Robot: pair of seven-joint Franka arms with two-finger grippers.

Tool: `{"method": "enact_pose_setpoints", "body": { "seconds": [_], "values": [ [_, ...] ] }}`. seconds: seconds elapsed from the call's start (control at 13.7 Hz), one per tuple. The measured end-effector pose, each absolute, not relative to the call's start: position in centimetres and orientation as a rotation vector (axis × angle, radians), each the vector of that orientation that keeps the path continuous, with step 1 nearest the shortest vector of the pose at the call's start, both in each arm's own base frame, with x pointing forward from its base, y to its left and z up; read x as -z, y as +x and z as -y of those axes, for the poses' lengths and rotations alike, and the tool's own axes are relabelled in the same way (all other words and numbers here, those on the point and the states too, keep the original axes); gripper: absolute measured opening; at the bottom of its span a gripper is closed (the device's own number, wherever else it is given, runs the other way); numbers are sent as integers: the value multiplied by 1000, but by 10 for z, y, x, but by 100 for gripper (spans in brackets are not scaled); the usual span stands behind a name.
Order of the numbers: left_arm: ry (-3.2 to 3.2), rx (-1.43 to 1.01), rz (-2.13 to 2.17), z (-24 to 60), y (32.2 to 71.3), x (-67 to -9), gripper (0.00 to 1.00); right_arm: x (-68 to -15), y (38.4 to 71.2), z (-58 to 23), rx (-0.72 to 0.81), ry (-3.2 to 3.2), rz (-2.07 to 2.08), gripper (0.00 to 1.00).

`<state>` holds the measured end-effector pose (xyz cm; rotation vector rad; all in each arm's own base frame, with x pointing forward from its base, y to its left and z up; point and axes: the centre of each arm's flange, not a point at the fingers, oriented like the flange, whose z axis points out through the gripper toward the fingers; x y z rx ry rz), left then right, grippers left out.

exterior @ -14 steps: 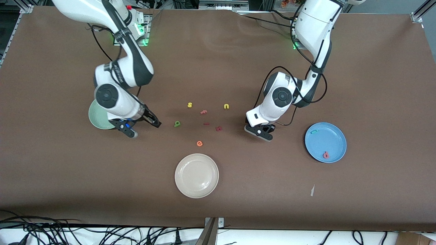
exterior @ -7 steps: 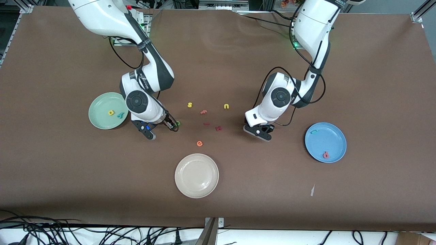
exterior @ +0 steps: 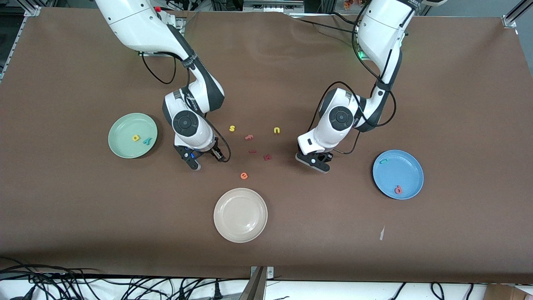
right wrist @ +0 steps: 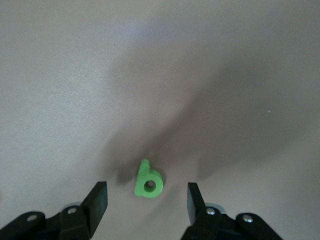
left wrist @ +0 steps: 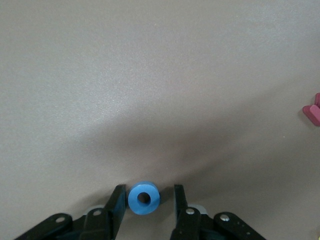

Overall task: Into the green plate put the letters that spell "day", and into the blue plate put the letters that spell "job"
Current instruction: 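Grasp the blue o with the left gripper while the right gripper grasps the b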

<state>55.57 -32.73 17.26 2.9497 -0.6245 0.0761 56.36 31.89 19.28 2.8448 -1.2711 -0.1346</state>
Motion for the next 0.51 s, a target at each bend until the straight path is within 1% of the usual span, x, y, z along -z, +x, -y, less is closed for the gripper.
{"method": "enact_pose_setpoints", "body": {
  "seconds": [0.22,0.29,0.37,0.44,0.51],
  "values": [
    [2950,-76,627,327,556,-173,46,-183,561,-317,120,2844,1296,73],
    [2950,-78,633,327,556,-173,44,-182,561,-317,119,2841,1305,73],
    [2951,-78,641,327,556,-173,44,-182,560,-317,119,2839,1307,73],
    [2953,-80,647,327,556,-173,41,-180,559,-317,121,2836,1308,73],
    [2952,-80,649,327,556,-173,41,-179,558,-317,119,2834,1314,72]
  ]
}}
